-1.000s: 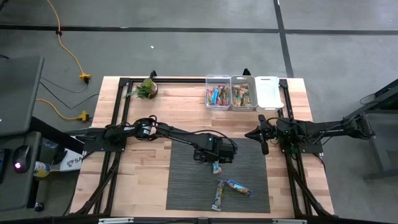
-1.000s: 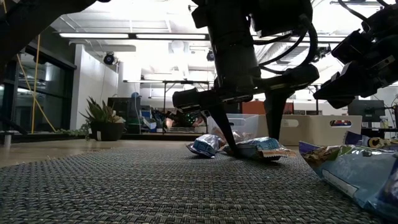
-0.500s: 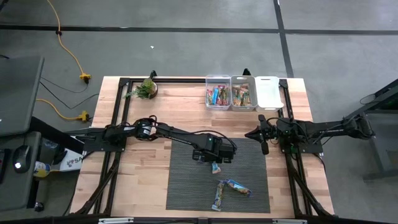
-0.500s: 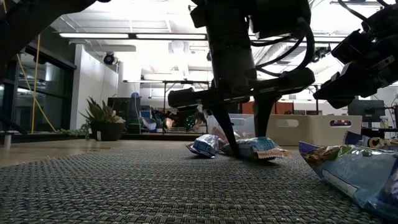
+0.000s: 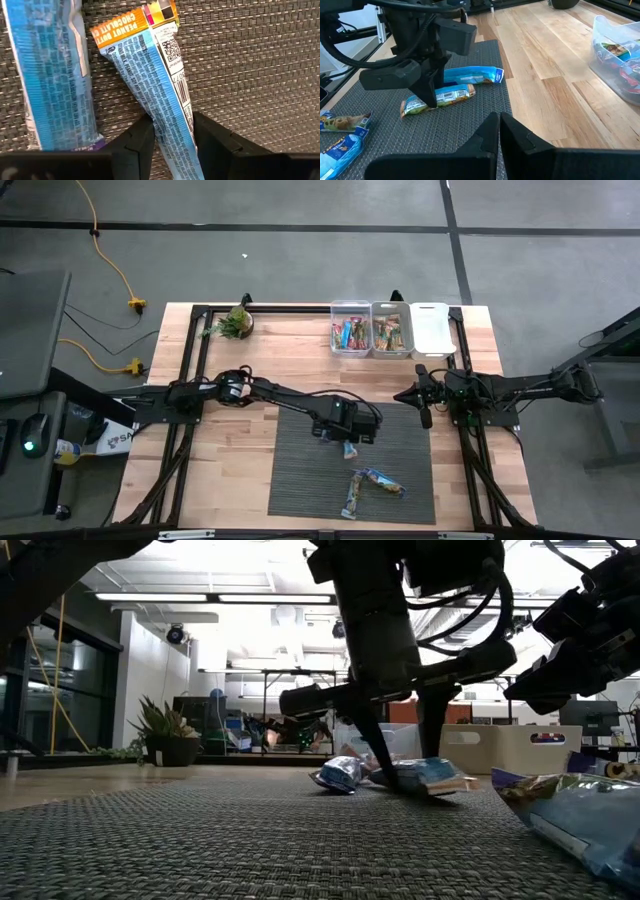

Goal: Pick and place Granola Bars by type
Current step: Put the orange granola bar into the gray bin

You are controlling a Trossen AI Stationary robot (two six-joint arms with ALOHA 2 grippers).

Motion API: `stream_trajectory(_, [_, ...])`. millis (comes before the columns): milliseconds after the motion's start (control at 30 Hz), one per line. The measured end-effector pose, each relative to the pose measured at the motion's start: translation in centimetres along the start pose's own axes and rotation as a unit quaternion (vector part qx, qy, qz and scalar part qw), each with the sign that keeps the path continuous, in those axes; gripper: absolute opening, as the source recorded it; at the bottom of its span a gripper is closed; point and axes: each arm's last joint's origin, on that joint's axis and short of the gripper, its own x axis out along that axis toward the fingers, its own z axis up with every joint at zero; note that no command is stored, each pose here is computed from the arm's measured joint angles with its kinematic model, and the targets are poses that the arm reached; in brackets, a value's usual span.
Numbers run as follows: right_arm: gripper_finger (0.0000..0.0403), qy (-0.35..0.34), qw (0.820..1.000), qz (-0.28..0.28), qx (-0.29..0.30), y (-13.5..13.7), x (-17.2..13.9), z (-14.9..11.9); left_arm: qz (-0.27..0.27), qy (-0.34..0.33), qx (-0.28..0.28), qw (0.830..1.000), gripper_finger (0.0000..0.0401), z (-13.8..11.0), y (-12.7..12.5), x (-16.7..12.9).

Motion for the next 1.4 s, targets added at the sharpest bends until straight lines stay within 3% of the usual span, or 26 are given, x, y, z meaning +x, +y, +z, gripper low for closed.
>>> stream_trajectory(933, [0.0,0.0,1.0,0.0,0.0,0.0,0.0,-0.01,-0.007,0.016,0.015,1.0,0.0119,-0.07,-0.16,-0.4])
stream_trajectory(1233, [0.0,0.0,1.0,0.0,0.0,0.0,0.0,-0.01,-0.011,0.016,0.02,1.0,0.0045,-0.05,-0.24,-0.56])
stream_trajectory(1400, [0.0,0.001,1.0,0.0,0.0,0.0,0.0,-0.01,-0.013,0.016,0.024,1.0,0.0032,-0.05,-0.27,-0.6])
